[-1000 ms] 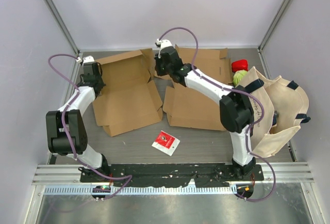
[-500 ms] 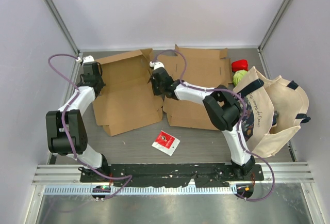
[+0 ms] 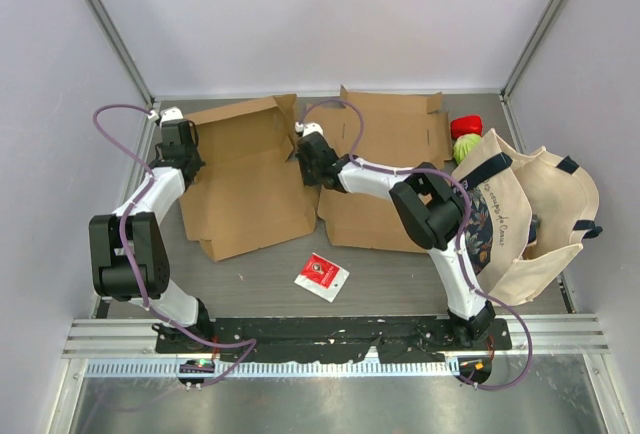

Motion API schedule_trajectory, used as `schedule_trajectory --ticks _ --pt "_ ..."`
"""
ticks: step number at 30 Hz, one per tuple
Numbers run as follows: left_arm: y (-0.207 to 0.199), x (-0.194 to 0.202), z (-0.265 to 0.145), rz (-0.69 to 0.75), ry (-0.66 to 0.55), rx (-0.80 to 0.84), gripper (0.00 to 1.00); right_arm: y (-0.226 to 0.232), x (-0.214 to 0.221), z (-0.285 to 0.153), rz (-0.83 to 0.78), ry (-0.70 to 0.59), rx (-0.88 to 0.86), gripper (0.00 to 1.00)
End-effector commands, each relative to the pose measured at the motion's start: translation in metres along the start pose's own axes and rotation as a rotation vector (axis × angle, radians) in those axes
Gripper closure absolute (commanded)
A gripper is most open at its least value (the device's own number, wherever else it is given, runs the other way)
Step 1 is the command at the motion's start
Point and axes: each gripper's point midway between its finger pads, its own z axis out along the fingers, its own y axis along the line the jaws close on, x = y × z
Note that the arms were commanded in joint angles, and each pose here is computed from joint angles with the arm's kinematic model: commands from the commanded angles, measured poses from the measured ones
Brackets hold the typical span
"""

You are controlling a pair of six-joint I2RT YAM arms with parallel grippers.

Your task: Fold the paper box

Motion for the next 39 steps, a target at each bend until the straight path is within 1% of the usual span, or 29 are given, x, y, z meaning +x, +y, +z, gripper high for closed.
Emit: schedule_trajectory --ticks 1,3,4,7,8,10,11,12,13,14,15,18,21,26,29,31,32,33,34,35,36,38,39 --pt "-0.007 -0.027 -0.003 -0.010 -0.077 0.021 1.00 0.011 -0.081 -0.034 0.022 -0.181 -0.057 0.82" --pt "-0.006 -0.028 -0.003 -0.012 -0.080 0.020 1.00 0.011 -0.101 -0.041 0.022 -0.238 -0.060 0.75" --pt "-0.007 -0.026 -0.003 -0.011 -0.077 0.021 1.00 0.012 -0.110 -0.043 0.005 -0.266 -0.062 0.67" --pt "-0.008 -0.027 -0.003 -0.015 -0.080 0.025 1.00 0.015 -0.132 -0.041 -0.027 -0.332 -0.059 0.50" --pt "-0.008 -0.027 -0.003 -0.016 -0.077 0.027 1.00 0.017 -0.145 -0.041 -0.033 -0.357 -0.061 0.48" --pt "-0.008 -0.027 -0.003 -0.016 -0.079 0.026 1.00 0.014 -0.148 -0.032 -0.051 -0.360 -0.034 0.44" --pt "-0.008 -0.027 -0.003 -0.015 -0.079 0.028 1.00 0.017 -0.162 -0.035 -0.048 -0.389 -0.031 0.42" --pt "-0.008 -0.027 -0.003 -0.015 -0.079 0.028 1.00 0.015 -0.167 -0.033 -0.048 -0.394 -0.021 0.41" --pt "-0.008 -0.026 -0.002 -0.014 -0.076 0.027 1.00 0.011 -0.160 -0.023 -0.054 -0.371 0.007 0.40" --pt "-0.008 -0.027 -0.003 -0.015 -0.079 0.028 1.00 0.011 -0.175 -0.027 -0.051 -0.402 0.015 0.40" --pt "-0.009 -0.027 -0.002 -0.016 -0.077 0.027 1.00 0.010 -0.173 -0.021 -0.054 -0.391 0.026 0.40" --pt "-0.009 -0.026 -0.002 -0.016 -0.076 0.029 1.00 0.011 -0.176 -0.011 -0.048 -0.380 0.045 0.43" --pt "-0.008 -0.026 -0.002 -0.016 -0.076 0.026 1.00 0.010 -0.177 -0.007 -0.028 -0.388 0.060 0.48" --pt "-0.007 -0.025 -0.001 -0.016 -0.074 0.024 1.00 0.010 -0.174 -0.004 -0.028 -0.399 0.061 0.52" --pt "-0.008 -0.025 -0.001 -0.015 -0.074 0.025 1.00 0.009 -0.175 0.000 -0.040 -0.401 0.068 0.58" --pt "-0.008 -0.025 -0.001 -0.015 -0.074 0.023 1.00 0.008 -0.171 0.005 -0.057 -0.388 0.077 0.70" --pt "-0.007 -0.025 -0.001 -0.015 -0.074 0.022 1.00 0.010 -0.177 0.002 -0.058 -0.395 0.076 0.75" --pt "-0.008 -0.025 -0.001 -0.016 -0.076 0.022 1.00 0.009 -0.174 0.000 -0.068 -0.372 0.086 0.87" --pt "-0.008 -0.025 -0.002 -0.016 -0.077 0.023 1.00 0.013 -0.183 -0.011 -0.078 -0.387 0.090 0.92" --pt "-0.007 -0.025 -0.002 -0.018 -0.077 0.021 1.00 0.018 -0.187 -0.019 -0.093 -0.400 0.090 0.95" --pt "-0.007 -0.026 -0.002 -0.019 -0.082 0.021 1.00 0.036 -0.192 -0.030 -0.113 -0.432 0.074 0.99" --pt "-0.007 -0.027 -0.003 -0.023 -0.086 0.023 1.00 0.047 -0.203 -0.047 -0.123 -0.462 0.069 0.99" --pt "-0.007 -0.028 -0.004 -0.024 -0.089 0.024 1.00 0.050 -0.201 -0.049 -0.113 -0.442 0.062 0.99"
